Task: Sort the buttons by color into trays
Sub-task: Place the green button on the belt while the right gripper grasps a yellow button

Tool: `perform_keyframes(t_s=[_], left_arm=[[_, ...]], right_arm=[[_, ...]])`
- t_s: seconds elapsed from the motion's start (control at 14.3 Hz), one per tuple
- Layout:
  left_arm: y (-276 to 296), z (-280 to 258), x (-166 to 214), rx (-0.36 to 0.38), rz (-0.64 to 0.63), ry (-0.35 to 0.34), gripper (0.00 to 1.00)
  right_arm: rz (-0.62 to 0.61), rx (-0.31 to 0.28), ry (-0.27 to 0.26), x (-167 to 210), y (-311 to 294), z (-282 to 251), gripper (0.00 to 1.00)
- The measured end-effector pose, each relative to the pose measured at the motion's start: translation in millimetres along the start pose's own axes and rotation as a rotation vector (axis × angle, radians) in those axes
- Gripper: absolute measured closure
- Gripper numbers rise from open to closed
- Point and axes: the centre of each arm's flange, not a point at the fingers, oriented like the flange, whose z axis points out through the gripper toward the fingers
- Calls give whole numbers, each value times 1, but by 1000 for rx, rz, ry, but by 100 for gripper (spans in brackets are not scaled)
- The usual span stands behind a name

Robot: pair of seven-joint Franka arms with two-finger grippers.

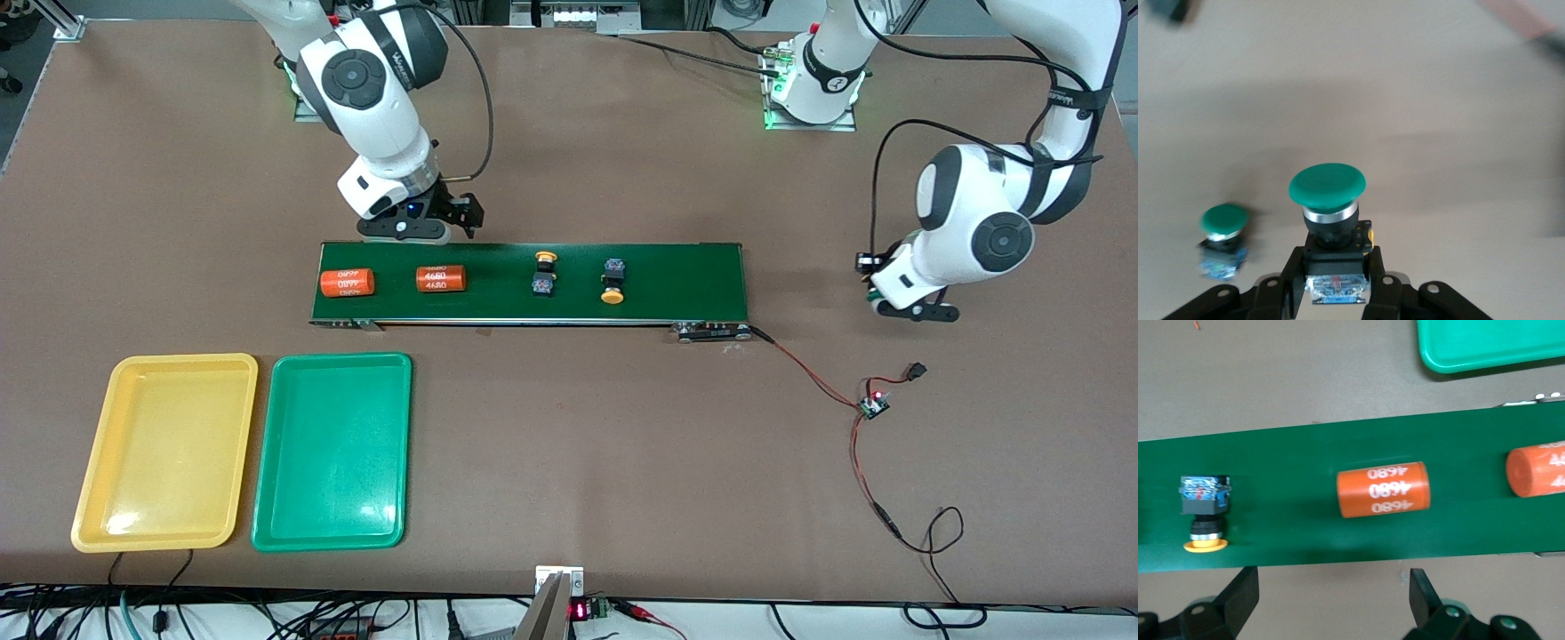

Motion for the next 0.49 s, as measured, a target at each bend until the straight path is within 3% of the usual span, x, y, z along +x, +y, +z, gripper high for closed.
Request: perform_keyframes(t_s=[0.28, 0.49], left_arm=[[142, -24, 2, -82, 3, 35, 59], [204, -18, 1, -136, 8, 71, 59]], right_arm=[[32, 16, -3, 6, -17, 9, 0], [40, 2, 15, 12, -22, 13, 0]])
